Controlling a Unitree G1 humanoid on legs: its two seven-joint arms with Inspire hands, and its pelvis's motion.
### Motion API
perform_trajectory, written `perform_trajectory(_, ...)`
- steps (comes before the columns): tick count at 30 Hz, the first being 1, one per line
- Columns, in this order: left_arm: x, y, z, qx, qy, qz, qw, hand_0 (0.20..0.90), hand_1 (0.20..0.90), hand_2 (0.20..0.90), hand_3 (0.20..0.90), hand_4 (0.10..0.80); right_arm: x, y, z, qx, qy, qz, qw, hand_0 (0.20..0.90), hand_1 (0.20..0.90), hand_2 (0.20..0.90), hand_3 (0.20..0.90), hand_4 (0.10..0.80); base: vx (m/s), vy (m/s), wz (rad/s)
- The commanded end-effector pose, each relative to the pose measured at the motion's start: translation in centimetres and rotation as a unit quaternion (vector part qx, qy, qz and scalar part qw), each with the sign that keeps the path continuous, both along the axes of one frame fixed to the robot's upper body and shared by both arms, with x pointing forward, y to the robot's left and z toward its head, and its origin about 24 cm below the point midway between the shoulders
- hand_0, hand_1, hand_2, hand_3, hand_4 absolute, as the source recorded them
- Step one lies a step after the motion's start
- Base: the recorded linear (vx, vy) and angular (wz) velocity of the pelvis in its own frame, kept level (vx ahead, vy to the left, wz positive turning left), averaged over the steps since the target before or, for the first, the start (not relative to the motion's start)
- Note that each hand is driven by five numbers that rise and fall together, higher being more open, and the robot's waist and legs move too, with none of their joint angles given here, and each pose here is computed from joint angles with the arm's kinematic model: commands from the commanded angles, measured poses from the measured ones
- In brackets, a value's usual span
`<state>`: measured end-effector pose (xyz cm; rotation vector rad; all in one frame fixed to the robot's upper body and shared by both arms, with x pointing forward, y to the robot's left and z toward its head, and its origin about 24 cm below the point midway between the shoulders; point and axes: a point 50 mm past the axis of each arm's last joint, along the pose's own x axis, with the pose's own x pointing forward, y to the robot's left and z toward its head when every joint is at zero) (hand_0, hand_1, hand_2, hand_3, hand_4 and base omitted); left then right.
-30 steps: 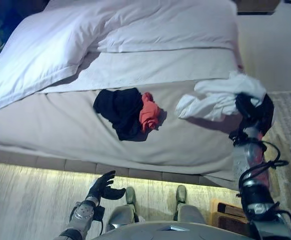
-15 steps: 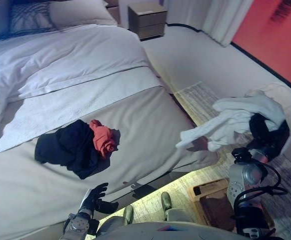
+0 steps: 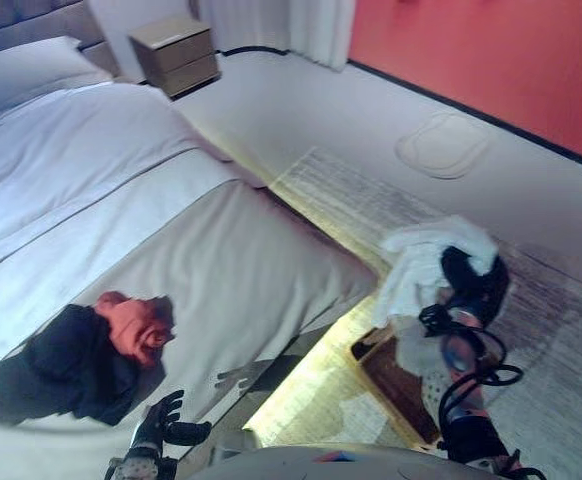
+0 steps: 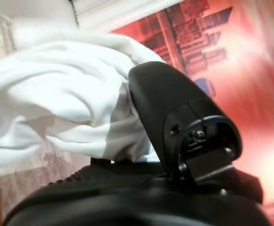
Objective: Pick up the clothes from the bed and place them into the basket
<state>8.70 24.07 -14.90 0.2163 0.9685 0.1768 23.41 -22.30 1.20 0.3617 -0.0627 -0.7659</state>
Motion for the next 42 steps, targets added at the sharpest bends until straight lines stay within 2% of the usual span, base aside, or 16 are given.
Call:
perform_trajectory(1,2.9,-0.1,1.0,0.010,-0.058,-0.032,0.998,0.900,0.900,0.900,0.900,0.800,1.3,-3.2,3.9,-0.039,-0.092,-0.040,0.994,0.300,0.300,0.300,0.200,0.100,-0.070,-0.155,-0.48)
perform_trajectory(6,3.1,-1.2,1.0,0.004,-0.069,-0.059,0.996,0.900,0.900,0.900,0.900,0.800,0.6,-5.1,1.2,-0.013,-0.027,-0.053,0.998,0.300,0.300,0.300,0.200,0.100,-0.044,-0.059,-0.39)
perform_trajectory(14,2.6,0.0,1.0,0.016,-0.049,-0.075,0.996,0.900,0.900,0.900,0.900,0.800,-0.5,-7.0,-1.4,0.000,0.048,-0.096,0.994,0.300,0.300,0.300,0.200,0.100,-0.002,-0.005,0.10)
perform_trajectory(20,2.7,-0.2,0.9,0.014,-0.046,-0.093,0.995,0.900,0.900,0.900,0.900,0.800,-0.9,-8.0,-2.9,0.015,0.086,-0.097,0.991,0.300,0.300,0.300,0.200,0.100,0.004,-0.010,0.05)
perform_trajectory(28,3.2,-0.3,1.1,0.014,-0.046,-0.117,0.992,0.900,0.900,0.900,0.900,0.800,-2.0,-9.8,-4.4,0.024,0.139,-0.114,0.983,0.300,0.300,0.300,0.200,0.100,0.026,-0.032,0.09)
perform_trajectory(42,2.6,0.3,1.0,0.020,-0.032,-0.130,0.991,0.900,0.900,0.900,0.900,0.800,-3.7,-12.4,-5.1,0.029,0.189,-0.164,0.968,0.300,0.300,0.300,0.200,0.100,0.021,-0.014,0.02)
